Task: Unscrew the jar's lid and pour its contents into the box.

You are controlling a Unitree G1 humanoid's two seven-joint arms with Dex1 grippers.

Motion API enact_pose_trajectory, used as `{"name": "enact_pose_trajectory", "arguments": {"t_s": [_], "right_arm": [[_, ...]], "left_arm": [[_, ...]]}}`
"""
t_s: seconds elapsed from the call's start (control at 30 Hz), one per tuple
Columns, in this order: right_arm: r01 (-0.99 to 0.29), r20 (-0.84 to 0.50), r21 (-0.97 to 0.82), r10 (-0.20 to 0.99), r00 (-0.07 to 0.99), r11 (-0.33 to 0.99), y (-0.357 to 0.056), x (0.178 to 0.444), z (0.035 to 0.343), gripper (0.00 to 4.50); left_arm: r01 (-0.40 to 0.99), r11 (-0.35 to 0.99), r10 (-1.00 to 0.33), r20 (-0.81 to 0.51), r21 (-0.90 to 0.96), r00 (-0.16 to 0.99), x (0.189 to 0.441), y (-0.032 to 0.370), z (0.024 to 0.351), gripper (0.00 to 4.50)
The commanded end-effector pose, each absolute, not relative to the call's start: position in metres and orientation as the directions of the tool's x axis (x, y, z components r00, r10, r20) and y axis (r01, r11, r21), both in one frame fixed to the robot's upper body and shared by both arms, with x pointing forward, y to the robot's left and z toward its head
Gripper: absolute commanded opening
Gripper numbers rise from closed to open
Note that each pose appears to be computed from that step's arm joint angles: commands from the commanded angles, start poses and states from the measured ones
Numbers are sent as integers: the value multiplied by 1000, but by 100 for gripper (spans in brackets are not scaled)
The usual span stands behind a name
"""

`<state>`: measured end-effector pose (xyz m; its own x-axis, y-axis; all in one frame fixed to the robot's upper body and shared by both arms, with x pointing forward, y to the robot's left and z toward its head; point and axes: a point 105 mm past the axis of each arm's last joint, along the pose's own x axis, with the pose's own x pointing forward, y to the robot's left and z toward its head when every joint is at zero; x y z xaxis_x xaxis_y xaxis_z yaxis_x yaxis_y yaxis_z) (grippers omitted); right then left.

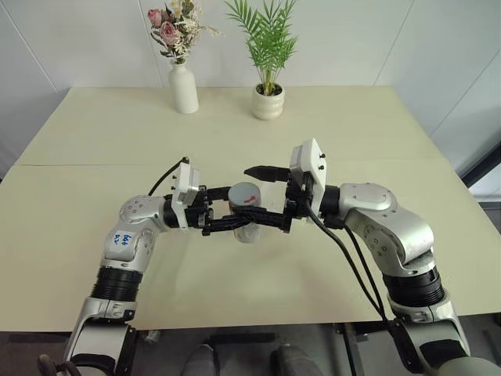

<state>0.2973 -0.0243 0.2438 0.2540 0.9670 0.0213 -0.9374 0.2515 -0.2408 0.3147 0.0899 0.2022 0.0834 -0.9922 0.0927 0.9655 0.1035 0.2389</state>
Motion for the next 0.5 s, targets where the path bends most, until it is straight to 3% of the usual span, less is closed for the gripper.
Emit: {"name": "enact_pose_trajectory", "arguments": {"t_s": [0.03, 0.5], "right_arm": [[-932, 44, -269, 970, 239, 242, -17, 293, 251, 446], [-914, 21, -285, 955, 296, 290, -29, 312, 252, 446]], "left_arm": [[955, 79, -994, 95, 287, 53, 313, 84, 212, 259], [953, 66, -996, 71, 296, 47, 310, 88, 210, 259]]}}
